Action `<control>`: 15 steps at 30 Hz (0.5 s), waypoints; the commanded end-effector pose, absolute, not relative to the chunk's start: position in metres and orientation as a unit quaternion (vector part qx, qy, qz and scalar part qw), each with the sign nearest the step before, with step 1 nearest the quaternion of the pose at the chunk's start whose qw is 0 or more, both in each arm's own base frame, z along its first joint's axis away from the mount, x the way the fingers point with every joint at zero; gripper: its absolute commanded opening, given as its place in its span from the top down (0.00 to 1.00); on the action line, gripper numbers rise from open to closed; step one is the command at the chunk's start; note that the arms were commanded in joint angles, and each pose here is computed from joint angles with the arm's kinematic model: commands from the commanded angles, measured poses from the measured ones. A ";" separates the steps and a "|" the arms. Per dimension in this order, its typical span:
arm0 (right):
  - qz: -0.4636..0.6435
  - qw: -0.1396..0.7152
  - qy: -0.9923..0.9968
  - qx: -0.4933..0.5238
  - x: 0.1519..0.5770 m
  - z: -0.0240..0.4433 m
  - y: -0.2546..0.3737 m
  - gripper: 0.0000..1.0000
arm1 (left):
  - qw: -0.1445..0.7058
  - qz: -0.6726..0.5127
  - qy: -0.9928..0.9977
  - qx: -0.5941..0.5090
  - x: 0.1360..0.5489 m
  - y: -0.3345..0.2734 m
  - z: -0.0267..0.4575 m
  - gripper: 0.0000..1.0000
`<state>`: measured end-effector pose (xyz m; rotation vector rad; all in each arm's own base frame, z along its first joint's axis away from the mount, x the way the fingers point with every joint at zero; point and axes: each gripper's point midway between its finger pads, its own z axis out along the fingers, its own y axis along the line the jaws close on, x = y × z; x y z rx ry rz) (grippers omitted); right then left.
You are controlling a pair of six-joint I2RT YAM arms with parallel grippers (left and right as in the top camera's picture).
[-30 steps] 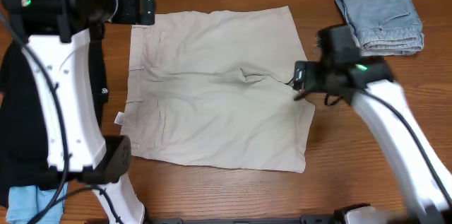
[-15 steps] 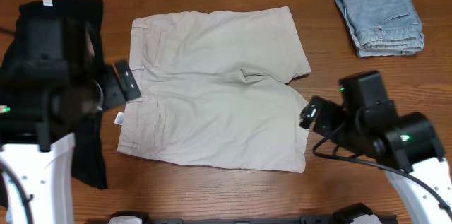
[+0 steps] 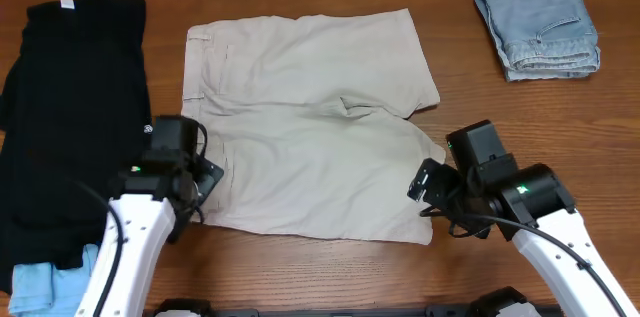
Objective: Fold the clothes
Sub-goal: 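Move both grippers to the bottom hem corners of the beige shorts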
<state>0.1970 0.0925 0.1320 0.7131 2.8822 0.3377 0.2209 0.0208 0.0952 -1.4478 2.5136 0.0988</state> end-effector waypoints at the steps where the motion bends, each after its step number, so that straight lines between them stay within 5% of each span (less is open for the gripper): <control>1: 0.101 0.072 0.965 0.231 0.197 0.122 0.091 0.06 | 0.105 0.053 0.812 -0.572 0.207 0.026 0.060 0.00; 6: 0.100 0.070 0.965 0.232 0.205 0.113 0.094 0.09 | 0.118 0.056 0.779 -0.613 0.204 0.031 0.035 0.19; 15: 0.096 0.033 0.974 0.204 0.205 0.087 0.116 0.11 | 0.134 0.047 0.758 -0.637 0.206 0.040 0.003 0.28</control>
